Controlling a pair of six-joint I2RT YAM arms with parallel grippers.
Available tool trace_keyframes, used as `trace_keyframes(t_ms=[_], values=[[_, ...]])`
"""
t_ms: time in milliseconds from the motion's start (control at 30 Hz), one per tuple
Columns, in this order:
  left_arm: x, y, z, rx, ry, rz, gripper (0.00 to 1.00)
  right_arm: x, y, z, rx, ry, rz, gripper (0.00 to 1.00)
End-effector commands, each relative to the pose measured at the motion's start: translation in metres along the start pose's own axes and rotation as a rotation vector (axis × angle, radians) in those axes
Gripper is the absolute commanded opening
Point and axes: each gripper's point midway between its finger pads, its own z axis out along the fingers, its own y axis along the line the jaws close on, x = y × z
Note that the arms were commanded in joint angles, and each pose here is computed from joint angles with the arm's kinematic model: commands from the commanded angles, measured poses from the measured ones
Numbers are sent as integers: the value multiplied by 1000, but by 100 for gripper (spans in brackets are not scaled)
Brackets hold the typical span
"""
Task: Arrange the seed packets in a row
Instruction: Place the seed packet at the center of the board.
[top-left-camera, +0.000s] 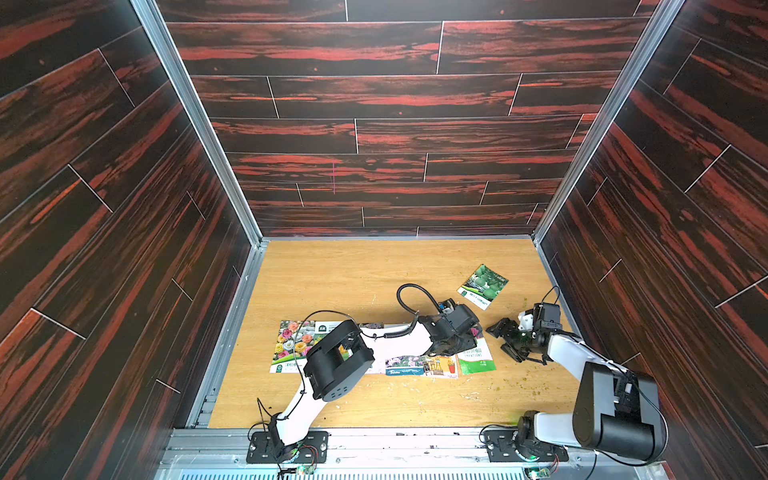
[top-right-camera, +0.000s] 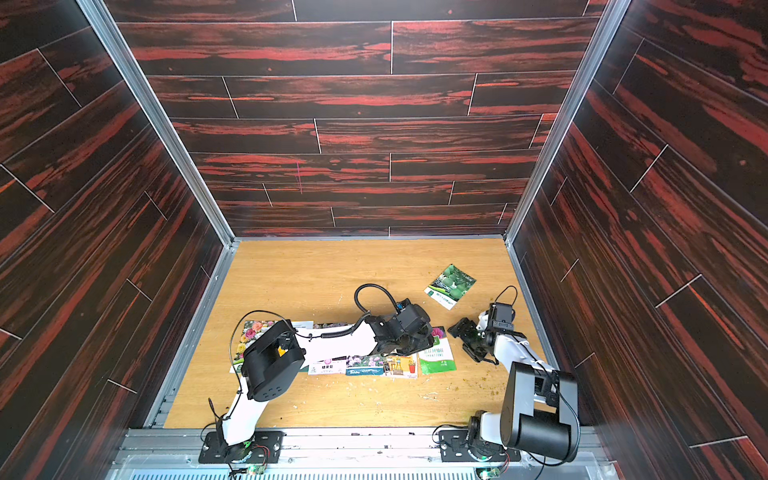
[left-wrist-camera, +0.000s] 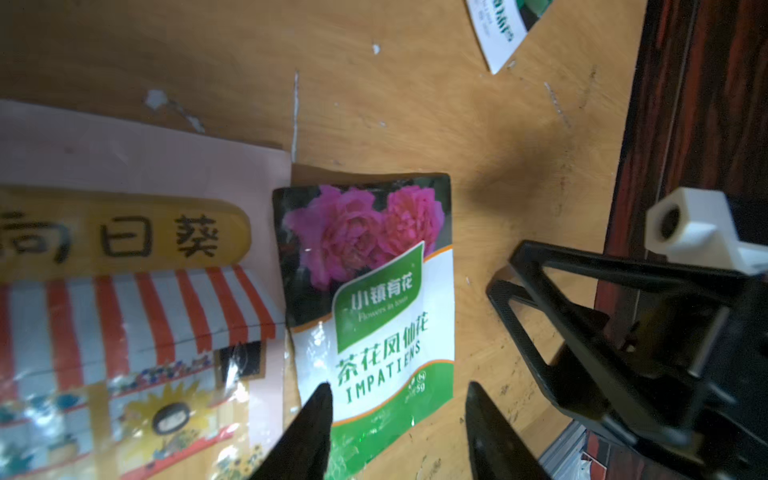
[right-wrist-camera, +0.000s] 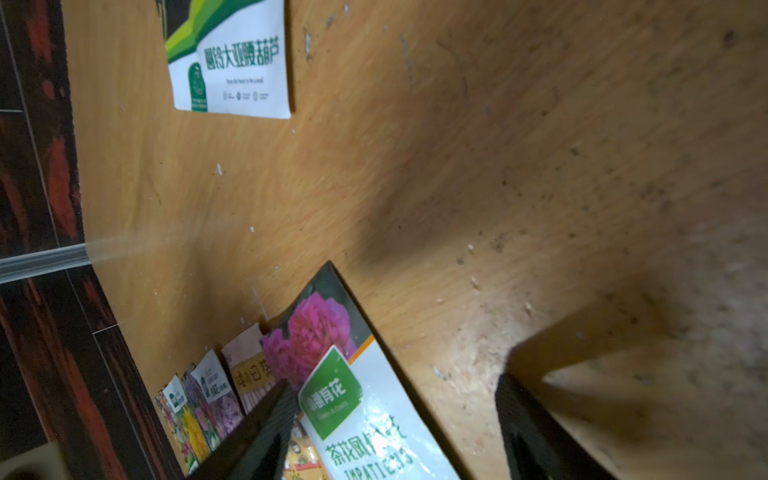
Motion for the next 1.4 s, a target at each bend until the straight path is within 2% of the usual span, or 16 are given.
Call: trace_keyframes(t_ms=[0,233,433,1033,1233,1267,1367], values=[[-18,-23,-41,19,-81,72,53,18,2,4,-18,54,2,78],[-40,-27,-71,1,-175,131,53,41,6,4,-22,91,-3,78],[-55,-23,-86,2,-217,123,53,55,3,2,-28,111,11,77],[-63,-18,-88,4,-224,124,53,62,4,-9,-13,98,8,76],[-85,-18,-82,25,-245,158,54,36,9,-20,33,-5,-28,77],[-93,-21,-80,49,-246,185,56,26,12,-21,44,-34,-40,78],[-117,-34,-65,113,-201,279,72,-7,27,-18,43,-105,-45,80]])
